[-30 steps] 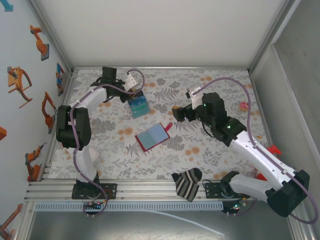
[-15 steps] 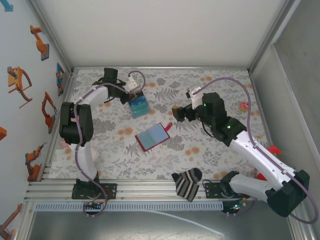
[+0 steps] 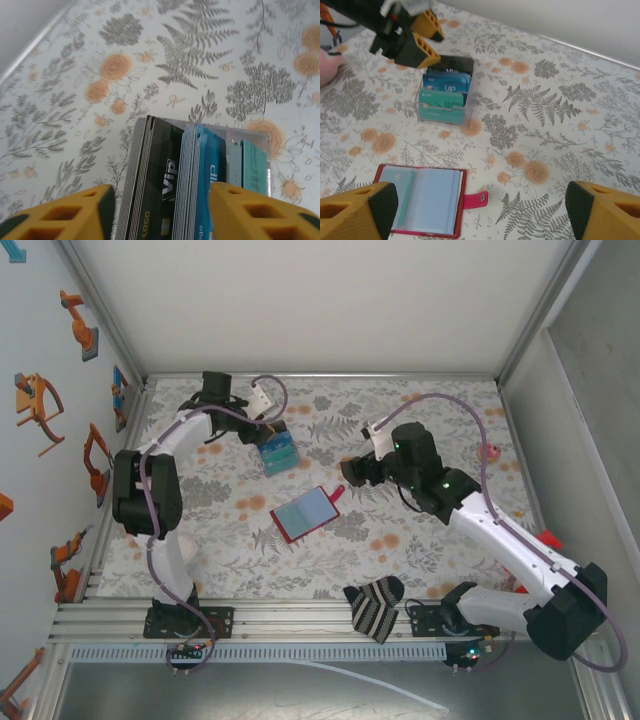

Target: Take the credit cards out of the card holder

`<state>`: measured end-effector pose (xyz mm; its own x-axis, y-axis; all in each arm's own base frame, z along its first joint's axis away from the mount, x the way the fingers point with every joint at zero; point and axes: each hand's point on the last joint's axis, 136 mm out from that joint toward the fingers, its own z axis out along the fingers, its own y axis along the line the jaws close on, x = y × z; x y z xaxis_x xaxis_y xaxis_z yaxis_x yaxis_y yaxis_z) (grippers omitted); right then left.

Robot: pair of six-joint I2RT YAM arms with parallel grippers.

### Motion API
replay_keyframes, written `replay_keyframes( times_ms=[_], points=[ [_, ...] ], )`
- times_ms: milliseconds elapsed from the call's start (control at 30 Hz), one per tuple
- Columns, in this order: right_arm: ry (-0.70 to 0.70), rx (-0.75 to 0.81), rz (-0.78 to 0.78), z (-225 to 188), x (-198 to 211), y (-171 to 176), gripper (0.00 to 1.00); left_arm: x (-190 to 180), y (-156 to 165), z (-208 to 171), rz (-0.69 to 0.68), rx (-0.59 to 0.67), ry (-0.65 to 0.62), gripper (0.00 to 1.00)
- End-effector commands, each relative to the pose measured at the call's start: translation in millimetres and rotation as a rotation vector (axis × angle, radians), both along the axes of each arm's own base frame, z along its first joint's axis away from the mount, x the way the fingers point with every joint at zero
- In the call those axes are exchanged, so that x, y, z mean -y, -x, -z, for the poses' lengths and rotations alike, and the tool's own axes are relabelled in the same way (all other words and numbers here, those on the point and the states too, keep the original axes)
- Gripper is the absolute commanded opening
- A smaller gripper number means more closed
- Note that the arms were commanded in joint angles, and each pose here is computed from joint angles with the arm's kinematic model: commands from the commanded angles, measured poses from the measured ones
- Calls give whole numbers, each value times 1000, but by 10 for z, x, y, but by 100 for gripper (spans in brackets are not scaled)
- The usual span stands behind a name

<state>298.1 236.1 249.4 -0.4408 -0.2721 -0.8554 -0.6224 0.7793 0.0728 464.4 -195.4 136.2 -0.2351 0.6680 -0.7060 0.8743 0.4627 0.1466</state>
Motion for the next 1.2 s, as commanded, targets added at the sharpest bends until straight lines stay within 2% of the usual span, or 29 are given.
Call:
replay_keyframes(
  times_ms=[0,67,133,167,500,767,900,1000,1167],
  points=[
    [17,-40,-32,17,-129,44,83,-20,62,-499,-82,92,101,65],
    [62,-69,-34,139,-186,50,81,-63,124,-601,-140,119,143,78],
    [112,-99,-37,284,-246,58,80,-105,214,-663,-200,132,197,95],
    [127,-110,-43,338,-278,68,79,-117,263,-684,-221,132,221,98],
    [270,-210,-110,851,-609,211,73,-358,864,-549,-504,114,489,97],
    [327,-267,-168,1143,-869,335,69,-592,1211,-383,-679,99,530,97],
    [371,-300,-192,1320,-986,377,63,-807,1369,-333,-781,127,525,97],
    [394,-325,-199,1438,-1044,390,63,-975,1488,-308,-858,135,525,97],
    [439,-353,-206,1597,-1109,377,58,-1207,1656,-355,-976,158,582,97]
  ],
)
